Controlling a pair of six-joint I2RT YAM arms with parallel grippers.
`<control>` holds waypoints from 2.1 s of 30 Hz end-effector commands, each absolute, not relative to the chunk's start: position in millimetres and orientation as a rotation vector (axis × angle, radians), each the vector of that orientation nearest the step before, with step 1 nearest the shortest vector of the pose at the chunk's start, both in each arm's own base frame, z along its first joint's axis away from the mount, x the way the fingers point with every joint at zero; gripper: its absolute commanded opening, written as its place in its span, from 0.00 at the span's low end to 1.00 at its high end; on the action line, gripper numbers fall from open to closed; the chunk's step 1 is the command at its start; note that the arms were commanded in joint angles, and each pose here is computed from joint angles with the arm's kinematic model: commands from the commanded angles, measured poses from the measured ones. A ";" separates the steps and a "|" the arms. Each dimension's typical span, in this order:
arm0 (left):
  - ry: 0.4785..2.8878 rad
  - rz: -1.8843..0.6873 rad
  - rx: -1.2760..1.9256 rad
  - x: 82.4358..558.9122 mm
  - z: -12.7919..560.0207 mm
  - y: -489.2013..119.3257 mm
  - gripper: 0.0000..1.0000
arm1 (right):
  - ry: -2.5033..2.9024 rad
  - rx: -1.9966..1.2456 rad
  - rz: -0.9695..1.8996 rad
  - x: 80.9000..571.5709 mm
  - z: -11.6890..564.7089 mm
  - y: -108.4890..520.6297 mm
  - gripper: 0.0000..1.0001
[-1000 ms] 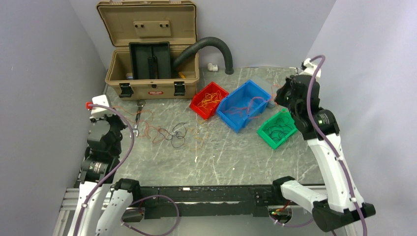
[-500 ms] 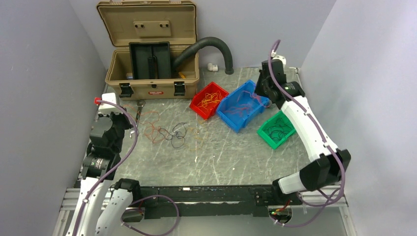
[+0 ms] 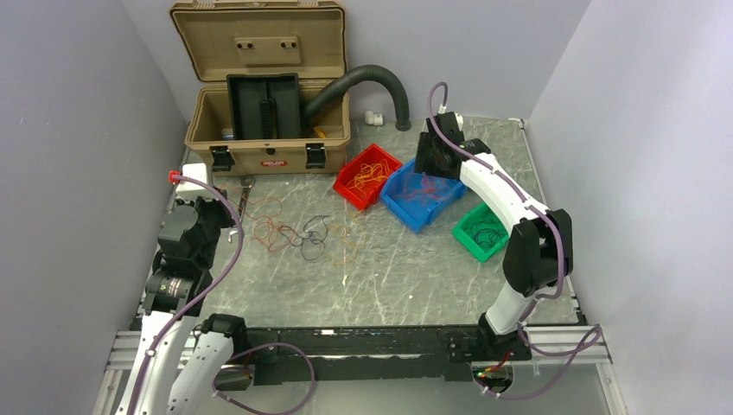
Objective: Untangle the cables
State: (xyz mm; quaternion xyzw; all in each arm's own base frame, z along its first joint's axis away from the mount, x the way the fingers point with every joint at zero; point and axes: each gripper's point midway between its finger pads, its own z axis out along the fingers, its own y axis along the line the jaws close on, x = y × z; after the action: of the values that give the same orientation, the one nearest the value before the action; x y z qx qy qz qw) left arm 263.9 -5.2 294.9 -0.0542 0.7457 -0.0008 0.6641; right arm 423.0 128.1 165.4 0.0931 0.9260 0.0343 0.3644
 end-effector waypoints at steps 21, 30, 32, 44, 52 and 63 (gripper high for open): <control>1.611 -0.063 -0.090 261.1 322.9 -15.0 0.00 | 2.343 -0.361 0.401 313.3 138.6 342.4 0.92; 1.611 -0.059 -0.093 261.0 322.8 -14.2 0.00 | 2.421 -0.356 0.305 303.8 82.4 343.7 1.00; 1.614 -0.060 -0.091 261.5 322.1 -14.7 0.00 | 2.433 -0.401 0.287 304.5 72.0 346.1 1.00; 1.617 -0.041 -0.097 261.9 320.7 -11.7 0.00 | 2.530 -0.522 0.352 311.5 36.4 355.8 0.86; 1.620 -0.042 -0.097 262.0 320.4 -11.9 0.00 | 2.546 -0.533 0.149 313.7 27.1 331.9 0.17; 1.621 -0.027 -0.108 262.5 320.0 -9.0 0.00 | 2.418 -0.499 0.255 305.8 117.3 320.6 0.00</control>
State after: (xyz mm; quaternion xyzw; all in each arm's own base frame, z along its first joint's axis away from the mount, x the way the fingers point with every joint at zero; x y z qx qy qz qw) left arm 263.6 -12.4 295.6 -0.0411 0.7459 -0.0157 0.6646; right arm 304.0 326.2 40.2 -0.1968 0.9432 0.0677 0.2591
